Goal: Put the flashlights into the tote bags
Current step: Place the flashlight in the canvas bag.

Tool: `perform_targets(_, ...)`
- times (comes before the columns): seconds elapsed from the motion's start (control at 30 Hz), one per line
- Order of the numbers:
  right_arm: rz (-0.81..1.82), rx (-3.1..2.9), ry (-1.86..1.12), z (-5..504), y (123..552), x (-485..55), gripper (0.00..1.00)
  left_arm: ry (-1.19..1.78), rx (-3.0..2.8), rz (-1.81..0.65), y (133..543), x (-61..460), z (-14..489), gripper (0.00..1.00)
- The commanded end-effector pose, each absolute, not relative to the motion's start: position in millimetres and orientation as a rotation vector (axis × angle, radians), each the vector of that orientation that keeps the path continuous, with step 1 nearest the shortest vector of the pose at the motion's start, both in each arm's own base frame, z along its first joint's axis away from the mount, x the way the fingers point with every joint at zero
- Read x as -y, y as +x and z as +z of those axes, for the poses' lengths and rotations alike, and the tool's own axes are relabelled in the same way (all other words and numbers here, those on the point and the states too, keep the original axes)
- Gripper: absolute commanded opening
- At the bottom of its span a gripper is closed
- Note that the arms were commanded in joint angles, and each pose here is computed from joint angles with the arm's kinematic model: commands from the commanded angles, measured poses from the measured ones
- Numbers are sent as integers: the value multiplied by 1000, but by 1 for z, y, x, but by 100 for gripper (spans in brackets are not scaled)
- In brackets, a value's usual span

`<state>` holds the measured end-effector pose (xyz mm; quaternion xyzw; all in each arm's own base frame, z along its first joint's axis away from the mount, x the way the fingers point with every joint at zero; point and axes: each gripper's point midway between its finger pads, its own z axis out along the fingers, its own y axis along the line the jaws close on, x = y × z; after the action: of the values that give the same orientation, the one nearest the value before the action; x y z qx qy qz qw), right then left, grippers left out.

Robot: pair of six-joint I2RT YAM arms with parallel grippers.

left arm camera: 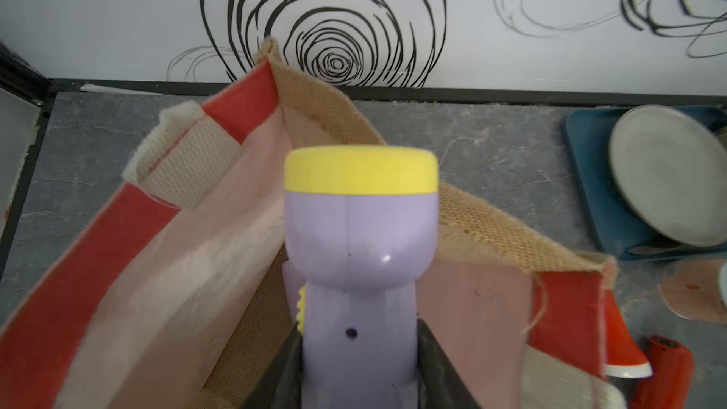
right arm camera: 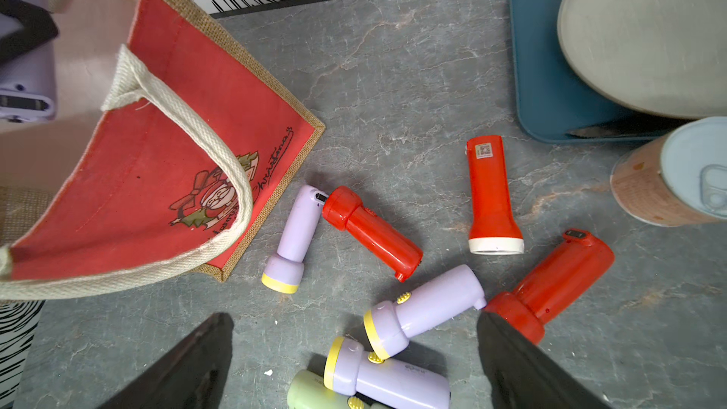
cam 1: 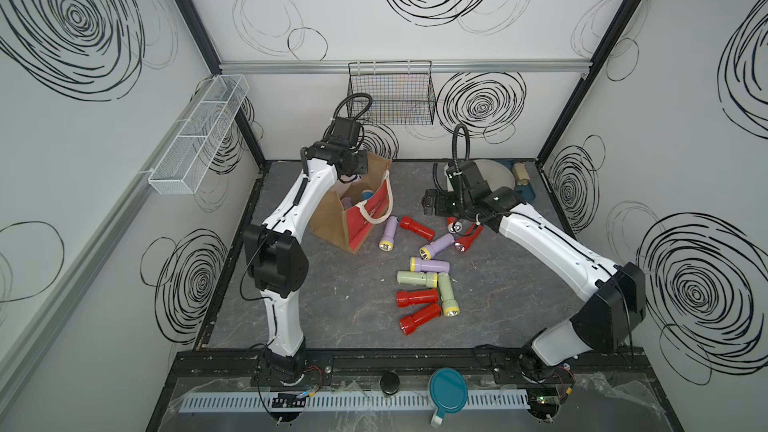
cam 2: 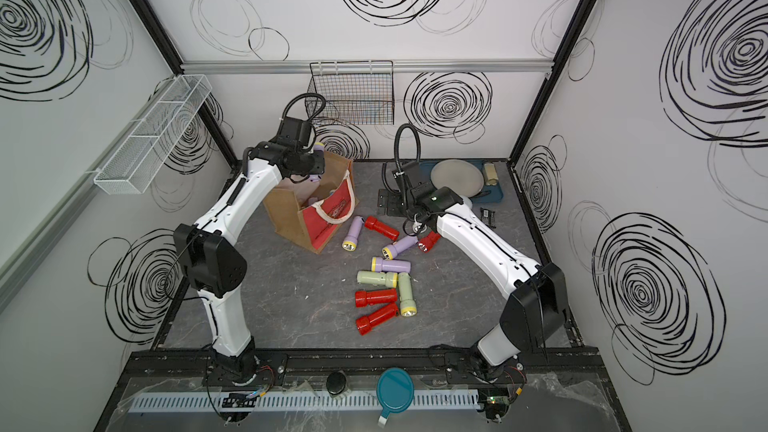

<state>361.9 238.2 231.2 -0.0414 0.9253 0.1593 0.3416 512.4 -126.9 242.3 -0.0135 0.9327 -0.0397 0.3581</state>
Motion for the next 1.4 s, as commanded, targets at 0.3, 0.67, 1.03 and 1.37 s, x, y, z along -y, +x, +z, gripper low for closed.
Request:
perform_targets(0.3,375,-2408,-152,225,357,-236,100,-19,-2487,82,522,118,183,0)
perform_targets(0.67,394,-2402,-153,226,361,-234,100,-43,-2529,111,529,120,145,0)
perform_targets(1.03,383,-2373,-145,238,364,-222,100,-43,-2482,83,527,137,163,57)
perform_targets(1.37,343,-2393,40,231,356,-159,100,-49,-2361,103,507,142,226,84)
